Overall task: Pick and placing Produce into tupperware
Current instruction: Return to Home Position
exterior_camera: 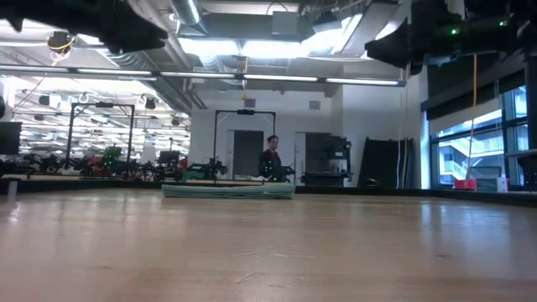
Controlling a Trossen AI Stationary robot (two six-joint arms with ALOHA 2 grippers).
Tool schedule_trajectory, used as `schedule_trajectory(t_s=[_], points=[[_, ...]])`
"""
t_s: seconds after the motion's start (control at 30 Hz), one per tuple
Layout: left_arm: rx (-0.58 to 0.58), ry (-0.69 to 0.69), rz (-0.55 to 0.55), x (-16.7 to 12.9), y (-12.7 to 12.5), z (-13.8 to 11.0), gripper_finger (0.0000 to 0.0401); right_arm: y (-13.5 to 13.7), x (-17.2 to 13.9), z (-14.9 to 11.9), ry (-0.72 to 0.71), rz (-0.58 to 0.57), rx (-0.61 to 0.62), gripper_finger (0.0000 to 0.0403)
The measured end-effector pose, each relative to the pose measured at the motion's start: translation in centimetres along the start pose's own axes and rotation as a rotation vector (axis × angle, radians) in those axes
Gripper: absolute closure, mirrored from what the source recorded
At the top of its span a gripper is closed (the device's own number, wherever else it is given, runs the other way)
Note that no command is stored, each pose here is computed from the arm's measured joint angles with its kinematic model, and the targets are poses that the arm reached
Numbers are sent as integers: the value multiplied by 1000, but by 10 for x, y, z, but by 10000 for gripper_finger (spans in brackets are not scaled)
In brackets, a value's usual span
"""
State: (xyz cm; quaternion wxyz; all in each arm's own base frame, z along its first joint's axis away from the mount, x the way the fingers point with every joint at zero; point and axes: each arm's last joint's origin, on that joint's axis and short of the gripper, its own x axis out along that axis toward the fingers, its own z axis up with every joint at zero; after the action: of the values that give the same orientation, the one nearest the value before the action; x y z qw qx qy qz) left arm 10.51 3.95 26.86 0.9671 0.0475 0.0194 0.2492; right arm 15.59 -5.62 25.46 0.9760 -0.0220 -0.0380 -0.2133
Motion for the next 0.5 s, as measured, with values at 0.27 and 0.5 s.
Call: schedule_trajectory(t_s=[0.27,0.5], points=[[-72,-157,33,-33,7,-17,154,-1,-12,-18,-58,-1,41,244],[-118,-125,27,-33,4,-42,154,-2,-35,-44,-129,1,111,244]])
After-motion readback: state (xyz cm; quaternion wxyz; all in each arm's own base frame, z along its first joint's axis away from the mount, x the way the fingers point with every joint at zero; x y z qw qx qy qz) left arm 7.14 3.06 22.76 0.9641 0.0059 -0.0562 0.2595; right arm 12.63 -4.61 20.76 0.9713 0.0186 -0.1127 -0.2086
